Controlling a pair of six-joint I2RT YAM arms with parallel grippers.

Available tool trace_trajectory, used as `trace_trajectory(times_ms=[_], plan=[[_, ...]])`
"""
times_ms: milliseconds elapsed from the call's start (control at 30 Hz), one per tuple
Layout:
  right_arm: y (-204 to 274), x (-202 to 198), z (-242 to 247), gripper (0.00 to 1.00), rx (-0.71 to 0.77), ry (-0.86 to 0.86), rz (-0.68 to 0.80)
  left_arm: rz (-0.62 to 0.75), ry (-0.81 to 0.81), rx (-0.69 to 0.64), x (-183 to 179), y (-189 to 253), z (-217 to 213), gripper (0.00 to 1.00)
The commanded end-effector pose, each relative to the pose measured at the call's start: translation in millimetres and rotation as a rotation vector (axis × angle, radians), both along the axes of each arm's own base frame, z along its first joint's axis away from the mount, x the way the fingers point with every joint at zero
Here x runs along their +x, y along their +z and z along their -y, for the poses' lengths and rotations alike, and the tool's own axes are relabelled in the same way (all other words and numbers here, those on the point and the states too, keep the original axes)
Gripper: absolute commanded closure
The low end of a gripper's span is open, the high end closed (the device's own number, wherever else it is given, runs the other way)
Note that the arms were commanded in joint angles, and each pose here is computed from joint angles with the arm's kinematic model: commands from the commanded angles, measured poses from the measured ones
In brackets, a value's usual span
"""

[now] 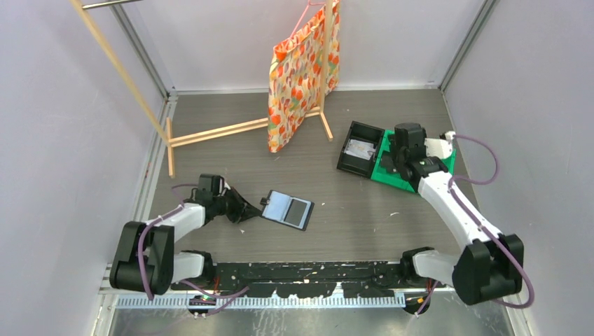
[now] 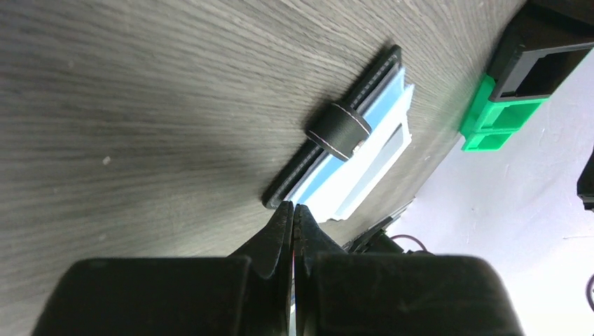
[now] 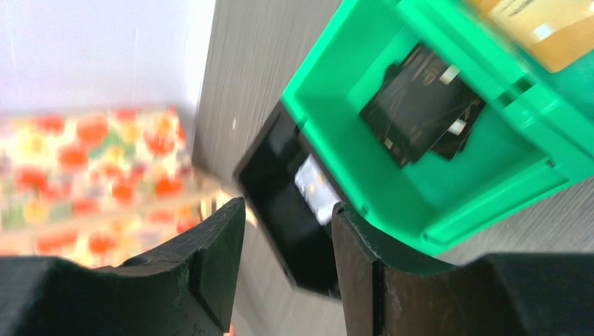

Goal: Take the credit cards out of the card holder
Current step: Remove the credit card from the card holder.

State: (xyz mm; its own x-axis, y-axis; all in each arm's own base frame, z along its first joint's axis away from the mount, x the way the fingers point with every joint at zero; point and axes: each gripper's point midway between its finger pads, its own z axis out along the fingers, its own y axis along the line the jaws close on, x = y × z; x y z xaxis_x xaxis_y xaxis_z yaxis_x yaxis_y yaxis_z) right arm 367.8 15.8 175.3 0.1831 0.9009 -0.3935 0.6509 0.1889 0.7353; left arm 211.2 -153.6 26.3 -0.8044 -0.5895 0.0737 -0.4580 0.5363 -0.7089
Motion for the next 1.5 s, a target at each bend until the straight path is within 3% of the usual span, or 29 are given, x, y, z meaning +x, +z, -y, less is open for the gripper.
trace_trajectory(times_ms=[0, 100, 167, 200, 267, 433, 567, 767, 1467], plan=[[28.3, -16.8, -66.8, 0.49, -0.223, 0.579, 0.019, 0.066, 0.016, 0.037, 2.4, 13.5, -7.4, 0.99], [17.6, -56.7, -154.9, 0.47, -0.108, 1.019, 0.146, 0.109, 0.015, 0.081, 6.1, 29.3, -13.0, 0.99], [1.1, -87.3, -195.8, 0.45, -0.089, 1.173, 0.151, 0.142, 0.017, 0.115, 8.8, 42.2, -17.6, 1.0], [-15.6, -102.0, -210.3, 0.44, -0.096, 1.225, 0.098, 0.17, 0.02, 0.134, 10.3, 50.4, -20.4, 0.99], [-38.4, -123.7, -236.0, 0.47, -0.082, 1.297, 0.041, 0.218, 0.015, 0.147, 12.6, 64.2, -20.7, 0.9], [-59.7, -152.3, -297.2, 0.5, 0.058, 1.422, 0.052, 0.284, -0.167, 0.115, 5.6, 81.3, 25.8, 0.78], [-78.6, -157.0, -317.4, 0.58, 0.139, 1.434, 0.013, 0.298, -0.303, 0.058, 5.3, 85.1, 66.5, 0.77], [-105.8, -156.6, -325.7, 0.62, 0.165, 1.443, -0.043, 0.247, -0.344, -0.046, 18.2, 68.4, 94.4, 0.78], [-150.7, -167.5, -281.6, 0.6, 0.074, 1.32, -0.186, 0.124, -0.394, 0.025, 21.6, 15.1, 95.0, 0.76]])
